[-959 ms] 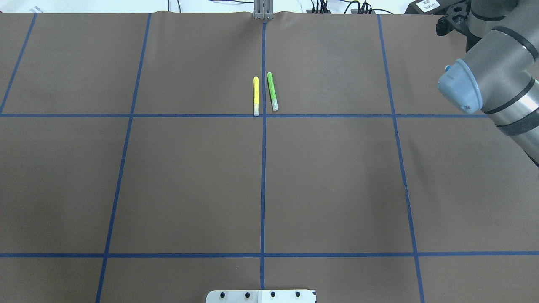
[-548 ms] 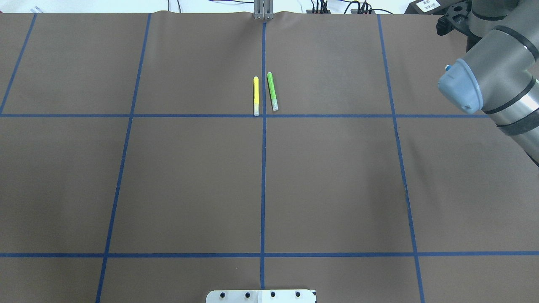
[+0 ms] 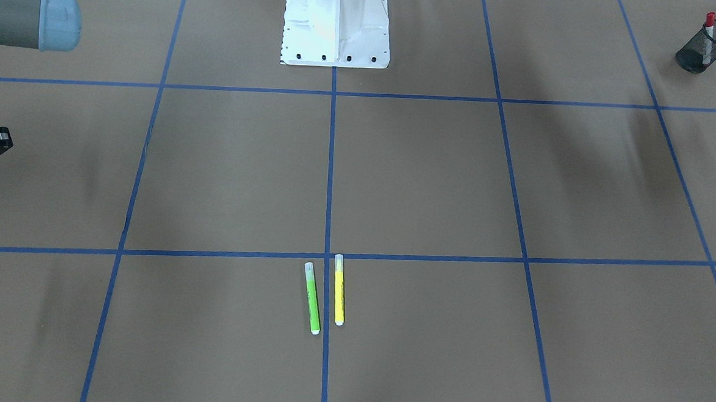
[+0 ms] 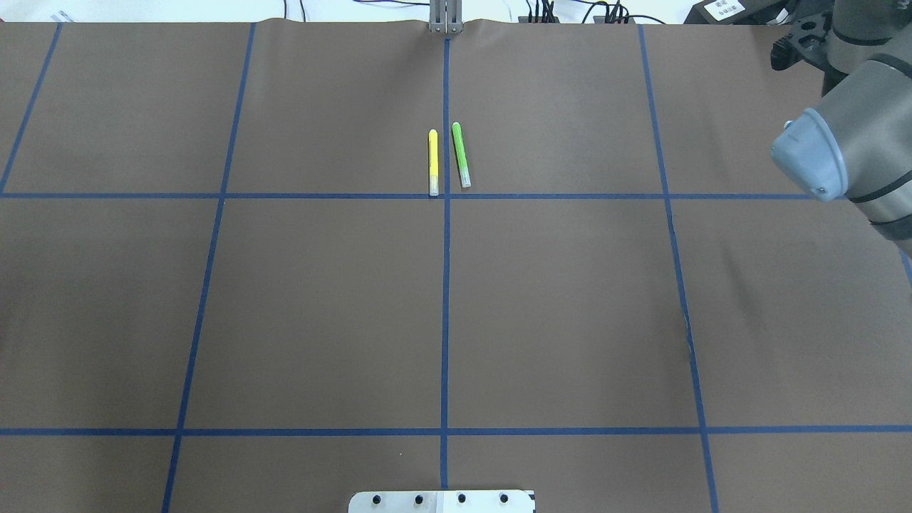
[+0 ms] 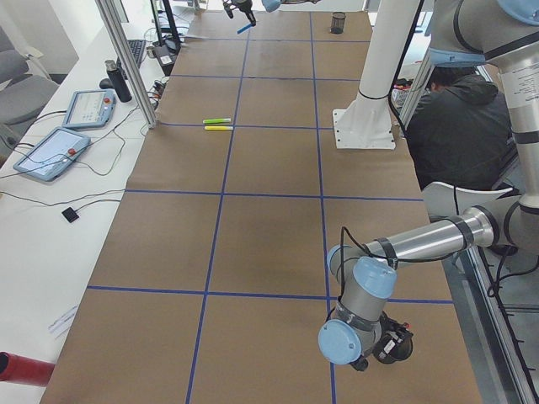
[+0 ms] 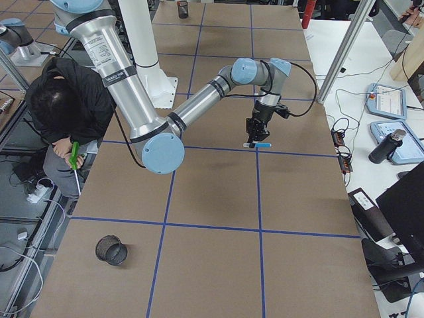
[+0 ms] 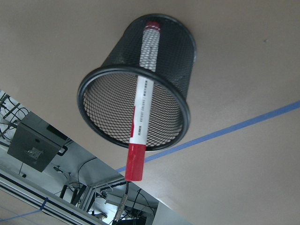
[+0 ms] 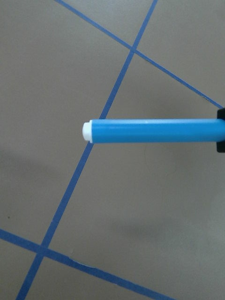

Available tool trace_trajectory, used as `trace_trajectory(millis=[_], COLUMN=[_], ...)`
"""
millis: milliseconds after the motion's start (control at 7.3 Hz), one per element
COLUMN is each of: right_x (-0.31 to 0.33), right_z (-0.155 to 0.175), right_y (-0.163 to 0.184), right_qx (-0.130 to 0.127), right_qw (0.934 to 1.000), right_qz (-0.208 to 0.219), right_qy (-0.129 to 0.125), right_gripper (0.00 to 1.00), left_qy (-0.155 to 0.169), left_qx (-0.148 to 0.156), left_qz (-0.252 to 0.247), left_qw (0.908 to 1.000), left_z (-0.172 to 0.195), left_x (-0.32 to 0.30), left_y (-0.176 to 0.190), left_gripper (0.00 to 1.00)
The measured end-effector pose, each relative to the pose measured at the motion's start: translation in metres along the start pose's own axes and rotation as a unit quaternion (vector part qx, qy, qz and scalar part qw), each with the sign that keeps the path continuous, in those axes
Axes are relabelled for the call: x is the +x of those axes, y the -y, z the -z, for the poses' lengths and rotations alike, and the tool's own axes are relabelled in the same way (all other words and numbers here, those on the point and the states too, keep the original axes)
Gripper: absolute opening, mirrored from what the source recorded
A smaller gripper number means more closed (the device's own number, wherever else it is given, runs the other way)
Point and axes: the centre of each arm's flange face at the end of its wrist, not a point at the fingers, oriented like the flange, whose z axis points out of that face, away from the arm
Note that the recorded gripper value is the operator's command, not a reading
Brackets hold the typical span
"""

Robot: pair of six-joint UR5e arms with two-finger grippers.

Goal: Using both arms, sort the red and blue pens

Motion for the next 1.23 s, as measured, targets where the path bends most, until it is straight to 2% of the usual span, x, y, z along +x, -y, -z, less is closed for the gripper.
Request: trace_trajectory(millis=[274, 548, 685, 959, 1233], right_x=[0.016, 0.048, 0.071, 0.117, 0.152], right_z=[-0.005, -0.038, -0.055, -0.095, -0.136], right_y=[-0.026, -0.052, -0.07, -0.113, -0.159], right_qx=[-0.036, -0.074, -0.088, -0.121, -0.154], right_qw=[0.9993, 0.9967, 0.9955, 0.9918, 0.9864], right_qz=[0.008, 0.031, 0.027, 0.024, 0.014], right_qy=[0.002, 0.012, 0.019, 0.033, 0.056], right_gripper=[0.0, 0.0, 0.0, 0.0, 0.0], left_qy=[0.005, 0.012, 0.016, 0.023, 0.029], left_qx=[0.038, 0.085, 0.107, 0.157, 0.206], left_qz=[-0.039, -0.088, -0.111, -0.165, -0.217], left_qw=[0.9985, 0.9924, 0.9879, 0.9735, 0.9539], left_z=[0.04, 0.094, 0.118, 0.161, 0.182], left_x=[0.042, 0.101, 0.129, 0.178, 0.203], left_y=[-0.001, -0.007, -0.013, -0.031, -0.042], left_gripper=[1.0, 1.0, 1.0, 1.0, 1.0])
